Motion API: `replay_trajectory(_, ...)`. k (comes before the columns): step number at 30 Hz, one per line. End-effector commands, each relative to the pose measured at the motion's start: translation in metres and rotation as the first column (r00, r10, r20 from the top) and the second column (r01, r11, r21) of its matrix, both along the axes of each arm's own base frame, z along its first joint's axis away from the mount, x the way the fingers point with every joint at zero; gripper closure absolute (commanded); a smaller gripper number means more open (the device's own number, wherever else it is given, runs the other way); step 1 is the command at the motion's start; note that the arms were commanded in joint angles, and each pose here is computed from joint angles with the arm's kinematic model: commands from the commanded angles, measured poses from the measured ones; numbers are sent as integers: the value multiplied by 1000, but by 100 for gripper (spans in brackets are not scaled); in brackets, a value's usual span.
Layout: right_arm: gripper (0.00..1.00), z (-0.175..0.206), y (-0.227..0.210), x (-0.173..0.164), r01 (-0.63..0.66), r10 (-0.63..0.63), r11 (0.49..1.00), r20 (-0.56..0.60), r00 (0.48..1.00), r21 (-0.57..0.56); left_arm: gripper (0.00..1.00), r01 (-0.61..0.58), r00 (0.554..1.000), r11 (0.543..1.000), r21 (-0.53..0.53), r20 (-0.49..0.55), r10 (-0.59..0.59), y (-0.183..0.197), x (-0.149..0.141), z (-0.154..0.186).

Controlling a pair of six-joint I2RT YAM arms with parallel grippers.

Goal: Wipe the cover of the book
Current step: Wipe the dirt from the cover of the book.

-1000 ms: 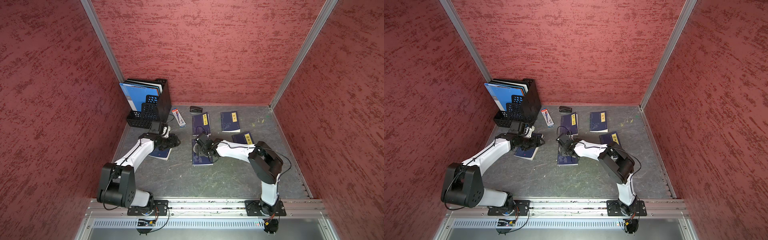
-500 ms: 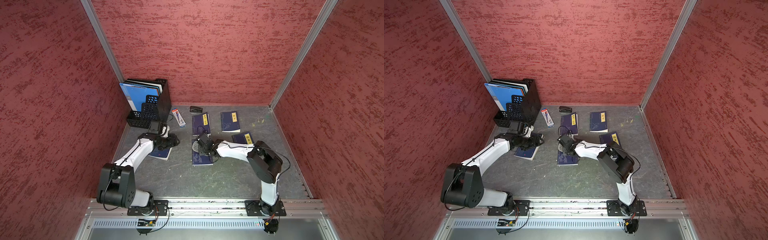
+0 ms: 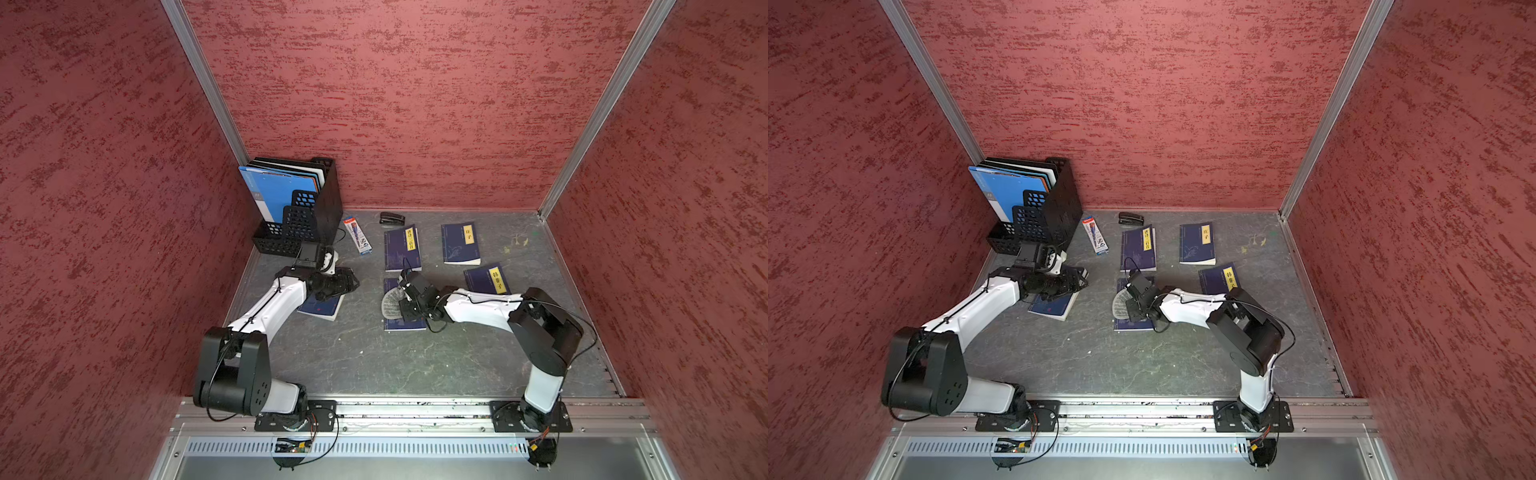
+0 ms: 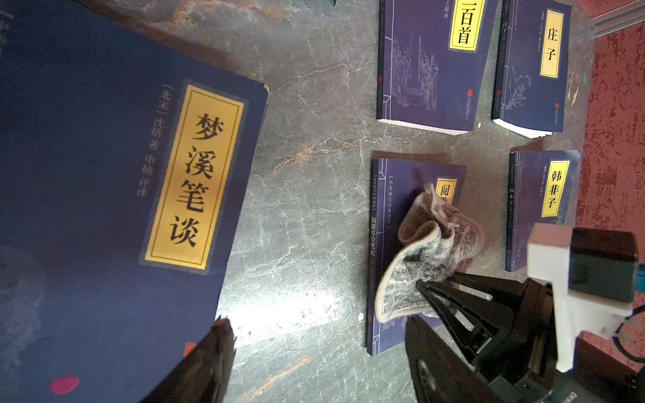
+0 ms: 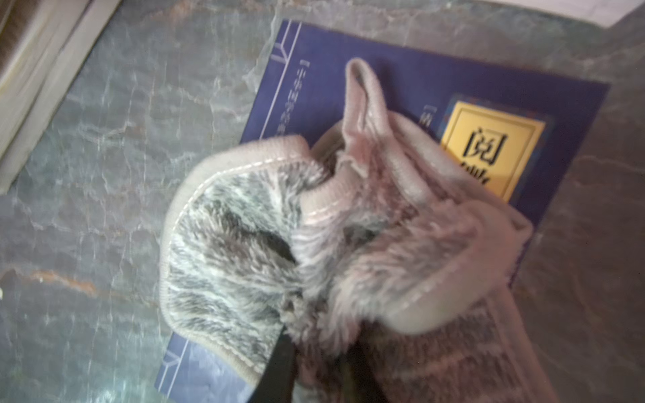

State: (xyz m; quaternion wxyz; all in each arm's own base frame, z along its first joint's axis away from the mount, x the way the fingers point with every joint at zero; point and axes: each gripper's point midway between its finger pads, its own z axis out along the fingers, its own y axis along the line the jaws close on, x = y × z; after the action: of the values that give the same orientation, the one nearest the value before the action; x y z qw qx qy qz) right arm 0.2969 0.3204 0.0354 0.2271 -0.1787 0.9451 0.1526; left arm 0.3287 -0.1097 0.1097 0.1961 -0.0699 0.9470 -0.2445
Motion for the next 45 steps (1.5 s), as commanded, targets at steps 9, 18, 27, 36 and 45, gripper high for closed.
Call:
replay_trajectory(9,33,27,-6,1,-15,16,998,19,1000,-55,22,-15,999,1000,-3,30,16,3,1,8)
replay_trajectory(18,24,48,-9,15,66,-62,996,65,996,-63,22,-11,1000,1000,-1,27,11,3,1,7)
replay_trajectory(27,9,28,-18,21,125,-120,982,50,992,-138,22,-10,1000,1000,0,28,10,3,1,6)
replay_trajectory(36,8,2,-5,15,97,-100,990,-20,995,-105,22,-15,999,1000,11,29,14,6,-2,8)
replay_trajectory(45,51,-12,-17,14,115,-119,979,-15,993,-169,22,-20,999,1000,9,25,20,7,-3,5)
